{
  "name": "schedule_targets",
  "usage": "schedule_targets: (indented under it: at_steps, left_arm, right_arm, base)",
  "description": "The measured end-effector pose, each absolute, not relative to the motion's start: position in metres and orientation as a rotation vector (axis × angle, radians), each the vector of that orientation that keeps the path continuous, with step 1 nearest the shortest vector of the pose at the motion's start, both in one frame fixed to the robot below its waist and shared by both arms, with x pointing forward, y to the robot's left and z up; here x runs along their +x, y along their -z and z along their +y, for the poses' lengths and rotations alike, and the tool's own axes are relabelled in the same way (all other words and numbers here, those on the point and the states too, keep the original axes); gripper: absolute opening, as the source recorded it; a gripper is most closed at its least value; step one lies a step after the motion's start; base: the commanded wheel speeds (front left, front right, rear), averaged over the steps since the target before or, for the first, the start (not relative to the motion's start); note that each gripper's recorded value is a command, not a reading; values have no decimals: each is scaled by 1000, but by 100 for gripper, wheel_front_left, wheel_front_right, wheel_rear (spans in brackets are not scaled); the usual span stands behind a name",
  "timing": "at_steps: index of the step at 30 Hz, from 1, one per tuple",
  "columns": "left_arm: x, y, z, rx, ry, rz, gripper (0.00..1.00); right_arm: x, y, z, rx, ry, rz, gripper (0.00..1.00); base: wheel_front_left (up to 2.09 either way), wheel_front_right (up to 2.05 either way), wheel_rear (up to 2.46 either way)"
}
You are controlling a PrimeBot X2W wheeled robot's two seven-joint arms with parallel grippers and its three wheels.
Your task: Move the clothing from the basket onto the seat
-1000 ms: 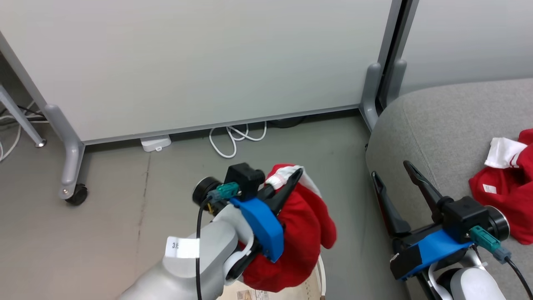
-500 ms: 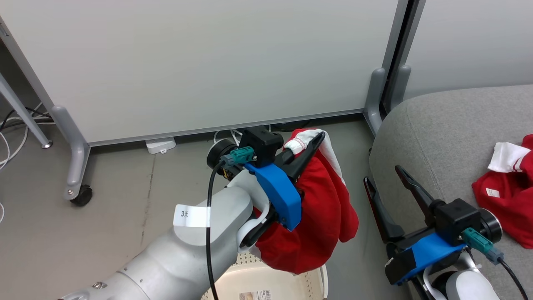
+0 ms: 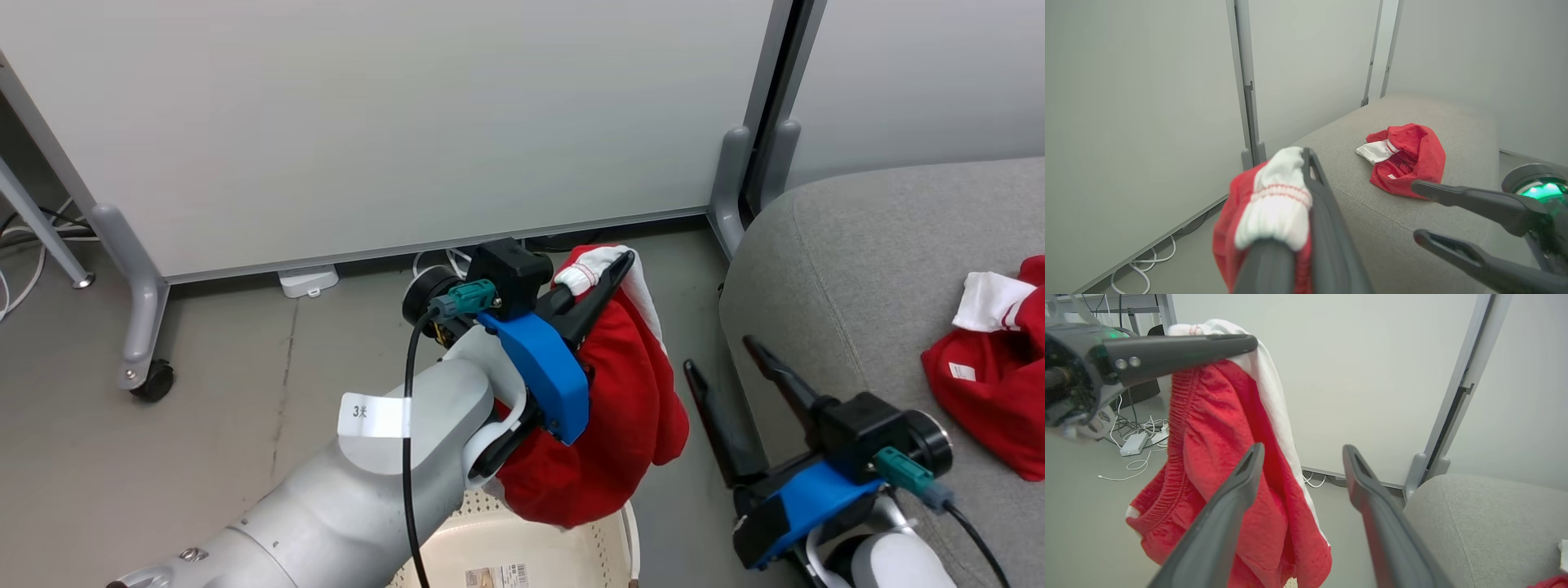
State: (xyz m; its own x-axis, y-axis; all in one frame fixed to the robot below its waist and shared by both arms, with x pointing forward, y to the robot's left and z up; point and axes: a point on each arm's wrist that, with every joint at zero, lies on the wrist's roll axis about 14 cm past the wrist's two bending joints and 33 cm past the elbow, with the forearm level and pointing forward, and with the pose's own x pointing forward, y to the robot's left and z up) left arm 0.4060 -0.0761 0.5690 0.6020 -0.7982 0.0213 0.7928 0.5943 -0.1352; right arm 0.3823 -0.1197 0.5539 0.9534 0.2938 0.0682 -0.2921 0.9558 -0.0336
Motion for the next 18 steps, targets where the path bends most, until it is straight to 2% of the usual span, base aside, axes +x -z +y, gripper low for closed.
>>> schedule_targets:
  at_steps: [18]
  left_arm:
    - [411,-549,-71,-147,913,90,0]
  right_arm:
    - [412,-524,-35,0,-574,75,100]
  base:
    - [0,0,0]
